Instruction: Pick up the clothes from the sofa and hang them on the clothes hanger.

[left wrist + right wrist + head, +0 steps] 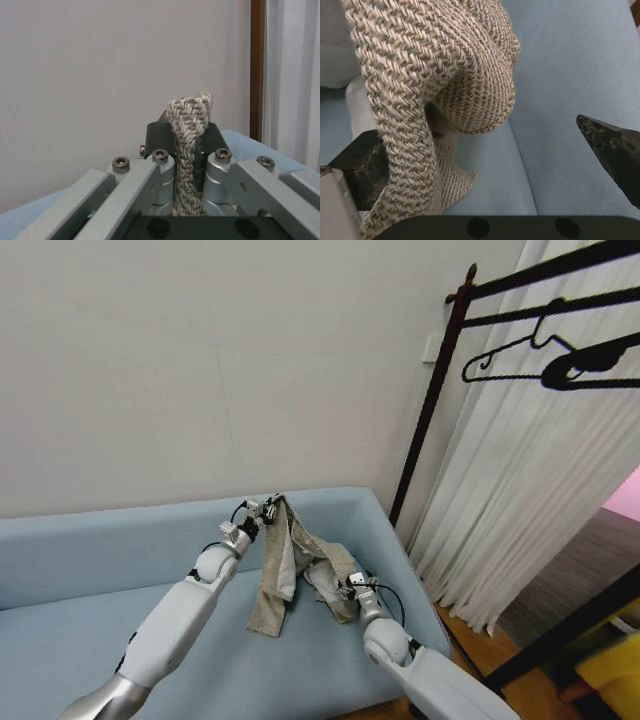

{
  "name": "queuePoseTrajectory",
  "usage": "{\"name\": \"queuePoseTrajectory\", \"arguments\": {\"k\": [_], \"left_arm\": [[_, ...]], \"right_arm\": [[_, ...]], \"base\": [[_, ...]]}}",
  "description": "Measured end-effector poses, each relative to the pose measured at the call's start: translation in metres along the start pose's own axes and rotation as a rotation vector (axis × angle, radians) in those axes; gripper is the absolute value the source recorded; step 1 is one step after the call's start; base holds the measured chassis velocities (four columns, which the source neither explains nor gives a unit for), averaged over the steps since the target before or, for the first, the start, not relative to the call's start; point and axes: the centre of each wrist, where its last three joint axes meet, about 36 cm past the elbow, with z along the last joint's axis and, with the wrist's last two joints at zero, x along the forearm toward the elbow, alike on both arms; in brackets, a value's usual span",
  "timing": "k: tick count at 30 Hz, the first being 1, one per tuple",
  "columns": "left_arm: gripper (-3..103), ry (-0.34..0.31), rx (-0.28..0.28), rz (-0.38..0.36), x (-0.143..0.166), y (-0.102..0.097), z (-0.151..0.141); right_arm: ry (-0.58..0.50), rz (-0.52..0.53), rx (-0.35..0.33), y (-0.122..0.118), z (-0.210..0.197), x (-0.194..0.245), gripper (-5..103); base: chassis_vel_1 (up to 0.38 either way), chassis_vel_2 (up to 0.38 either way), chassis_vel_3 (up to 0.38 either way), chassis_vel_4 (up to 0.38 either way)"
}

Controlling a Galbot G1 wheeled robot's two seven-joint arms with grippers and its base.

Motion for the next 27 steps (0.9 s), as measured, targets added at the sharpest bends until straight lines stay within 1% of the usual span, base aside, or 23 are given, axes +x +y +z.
{"name": "queuePoseTrajectory", "arguments": {"k": [4,5,6,8,9,11,12,14,15,17,18,20,21,22,23,25,26,27], "left_arm": [[7,-0.003,0.005,0.002,0.005,-0.003,0.0],[7,-0.004,0.005,0.002,0.007,-0.003,0.0],[7,-0.004,0.005,0.002,0.007,-0.003,0.0],[7,-0.006,0.006,0.0,0.013,-0.003,-0.001],[7,-0.006,0.005,-0.002,0.015,-0.002,-0.002],[7,-0.008,0.006,-0.007,0.019,-0.001,-0.003],[7,-0.008,0.006,-0.007,0.019,-0.001,-0.003],[7,-0.014,0.005,-0.012,0.023,0.0,-0.006],[7,-0.017,0.004,-0.014,0.024,0.001,-0.007],[7,-0.022,0.002,-0.018,0.03,0.003,-0.011],[7,-0.022,0.002,-0.018,0.03,0.003,-0.011],[7,-0.025,0.001,-0.019,0.034,0.003,-0.015],[7,-0.026,0.0,-0.019,0.036,0.004,-0.017],[7,-0.027,0.0,-0.019,0.038,0.004,-0.018],[7,-0.027,0.0,-0.019,0.038,0.004,-0.018],[7,-0.028,-0.002,-0.021,0.043,0.005,-0.021],[7,-0.029,-0.003,-0.021,0.044,0.005,-0.022],[7,-0.032,-0.003,-0.02,0.047,0.005,-0.024]], "right_arm": [[-0.041,0.047,-0.041,0.0,-0.009,-0.013,101],[-0.05,0.054,-0.047,-0.001,-0.012,-0.015,96],[-0.05,0.054,-0.047,-0.001,-0.012,-0.015,96],[-0.071,0.077,-0.063,-0.007,-0.02,-0.023,86],[-0.078,0.084,-0.068,-0.01,-0.023,-0.026,86],[-0.088,0.099,-0.073,-0.016,-0.028,-0.032,75],[-0.088,0.099,-0.073,-0.016,-0.028,-0.032,75],[-0.096,0.115,-0.076,-0.022,-0.03,-0.038,64],[-0.099,0.121,-0.075,-0.024,-0.03,-0.041,64],[-0.118,0.14,-0.062,-0.03,-0.029,-0.048,53],[-0.118,0.14,-0.062,-0.03,-0.029,-0.048,53],[-0.133,0.148,-0.053,-0.033,-0.03,-0.052,42],[-0.137,0.149,-0.052,-0.033,-0.031,-0.053,42],[-0.141,0.149,-0.051,-0.033,-0.031,-0.054,37],[-0.141,0.149,-0.051,-0.033,-0.031,-0.054,37],[-0.147,0.144,-0.057,-0.032,-0.033,-0.056,27],[-0.148,0.142,-0.058,-0.031,-0.033,-0.056,27],[-0.151,0.136,-0.06,-0.029,-0.031,-0.056,15]], "base": [[0.0,0.0,0.0,0.0],[0.0,0.0,0.0,0.0],[0.0,0.0,0.0,0.0],[0.0,0.0,0.0,0.0],[0.0,0.0,0.0,0.0],[0.0,0.0,0.0,0.0],[0.0,0.0,0.0,0.0],[0.0,0.0,0.0,0.0],[0.0,0.0,0.0,0.0],[0.0,0.0,0.0,0.0],[0.0,0.0,0.0,0.0],[0.0,0.0,0.0,0.0],[0.0,0.0,0.0,0.0],[0.0,0.0,0.0,0.0],[0.0,0.0,0.0,0.0],[0.0,0.0,0.0,0.0],[0.0,0.0,0.0,0.0],[0.0,0.0,0.0,0.0]]}}
